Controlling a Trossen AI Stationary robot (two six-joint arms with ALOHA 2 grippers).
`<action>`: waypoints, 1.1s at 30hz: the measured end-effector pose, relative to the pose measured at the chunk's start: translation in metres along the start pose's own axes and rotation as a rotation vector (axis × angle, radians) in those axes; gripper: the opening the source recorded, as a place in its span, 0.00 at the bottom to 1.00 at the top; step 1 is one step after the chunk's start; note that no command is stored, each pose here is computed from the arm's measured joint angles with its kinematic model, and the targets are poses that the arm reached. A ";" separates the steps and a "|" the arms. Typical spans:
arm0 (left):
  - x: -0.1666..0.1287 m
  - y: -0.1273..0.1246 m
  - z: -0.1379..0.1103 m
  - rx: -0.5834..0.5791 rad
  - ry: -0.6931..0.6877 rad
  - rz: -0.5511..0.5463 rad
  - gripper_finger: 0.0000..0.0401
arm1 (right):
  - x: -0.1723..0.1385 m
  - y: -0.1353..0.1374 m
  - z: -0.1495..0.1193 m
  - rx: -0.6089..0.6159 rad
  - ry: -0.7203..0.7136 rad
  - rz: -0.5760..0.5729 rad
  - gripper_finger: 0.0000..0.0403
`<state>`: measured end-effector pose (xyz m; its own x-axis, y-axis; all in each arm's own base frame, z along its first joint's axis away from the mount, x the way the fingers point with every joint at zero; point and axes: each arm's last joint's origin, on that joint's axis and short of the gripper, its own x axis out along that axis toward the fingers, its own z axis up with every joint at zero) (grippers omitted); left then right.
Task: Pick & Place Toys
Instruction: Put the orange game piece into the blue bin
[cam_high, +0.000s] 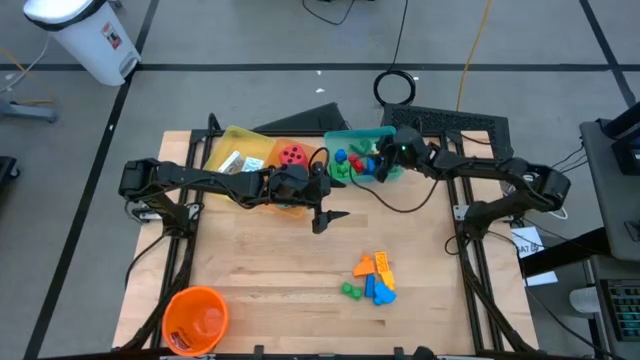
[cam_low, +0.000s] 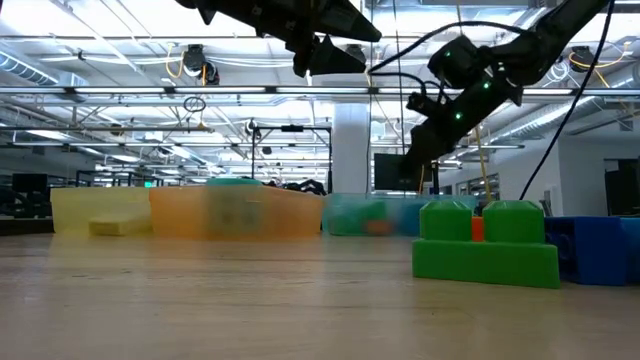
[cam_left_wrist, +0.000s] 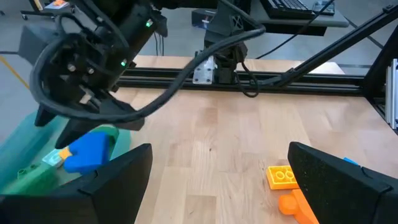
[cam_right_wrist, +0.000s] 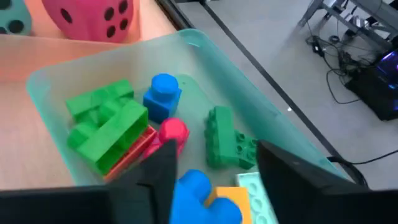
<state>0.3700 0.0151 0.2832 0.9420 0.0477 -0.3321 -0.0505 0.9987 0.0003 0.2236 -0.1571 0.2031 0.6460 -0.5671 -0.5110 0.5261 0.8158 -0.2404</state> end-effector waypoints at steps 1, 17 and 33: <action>0.000 0.000 0.000 0.000 0.000 0.000 0.94 | -0.002 0.000 0.001 0.003 -0.006 0.000 0.50; 0.000 0.000 0.000 -0.006 0.002 0.000 0.94 | -0.102 0.089 0.011 0.001 0.030 0.676 0.72; 0.000 0.000 0.000 -0.025 0.000 0.000 0.94 | -0.104 0.214 -0.043 -0.179 0.086 0.821 0.70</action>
<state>0.3700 0.0151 0.2832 0.9421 0.0481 -0.3318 -0.0590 0.9980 -0.0230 0.2450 0.0810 0.1690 0.7369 0.2185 -0.6397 -0.1927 0.9750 0.1110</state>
